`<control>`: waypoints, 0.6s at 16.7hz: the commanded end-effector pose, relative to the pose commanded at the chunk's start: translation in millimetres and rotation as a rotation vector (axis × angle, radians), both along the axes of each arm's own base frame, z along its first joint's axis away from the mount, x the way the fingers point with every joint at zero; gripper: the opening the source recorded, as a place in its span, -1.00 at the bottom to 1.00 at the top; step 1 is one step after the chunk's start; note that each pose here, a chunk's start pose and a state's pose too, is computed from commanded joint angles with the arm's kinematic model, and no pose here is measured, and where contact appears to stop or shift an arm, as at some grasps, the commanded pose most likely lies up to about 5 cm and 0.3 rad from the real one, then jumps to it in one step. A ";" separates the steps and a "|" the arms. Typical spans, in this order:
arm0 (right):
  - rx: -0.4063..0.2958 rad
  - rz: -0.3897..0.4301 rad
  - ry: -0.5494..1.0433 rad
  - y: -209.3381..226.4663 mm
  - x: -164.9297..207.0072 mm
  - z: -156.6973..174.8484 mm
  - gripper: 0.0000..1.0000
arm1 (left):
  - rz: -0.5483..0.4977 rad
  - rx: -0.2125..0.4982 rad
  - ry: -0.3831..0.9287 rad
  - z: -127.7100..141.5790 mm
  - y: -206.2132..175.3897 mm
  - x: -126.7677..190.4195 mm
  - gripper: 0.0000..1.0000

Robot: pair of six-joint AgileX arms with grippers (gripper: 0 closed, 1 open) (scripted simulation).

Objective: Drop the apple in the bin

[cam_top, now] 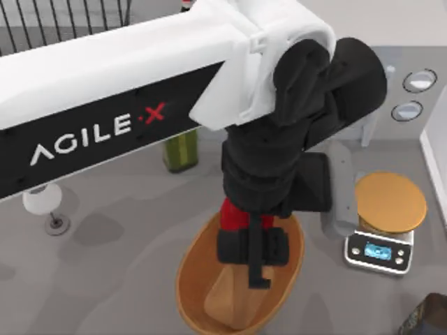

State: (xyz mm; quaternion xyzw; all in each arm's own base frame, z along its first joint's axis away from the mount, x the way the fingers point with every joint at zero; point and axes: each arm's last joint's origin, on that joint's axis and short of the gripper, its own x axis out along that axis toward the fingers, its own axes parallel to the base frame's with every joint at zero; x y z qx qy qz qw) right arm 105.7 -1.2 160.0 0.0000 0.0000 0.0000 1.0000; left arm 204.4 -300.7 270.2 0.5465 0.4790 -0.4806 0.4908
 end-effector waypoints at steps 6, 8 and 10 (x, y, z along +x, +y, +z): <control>0.000 0.000 0.000 0.0 0.0 0.0 1.00 | -0.010 -0.002 -0.001 -0.1 -1.2 -2.6 -1.00; 0.000 0.000 0.000 0.0 0.0 0.0 1.00 | -0.007 -0.002 0.000 -8.9 -0.6 -1.0 -1.00; 0.000 0.000 0.000 0.0 0.0 0.0 1.00 | -0.009 -0.005 -0.001 -24.6 -1.0 0.4 -1.00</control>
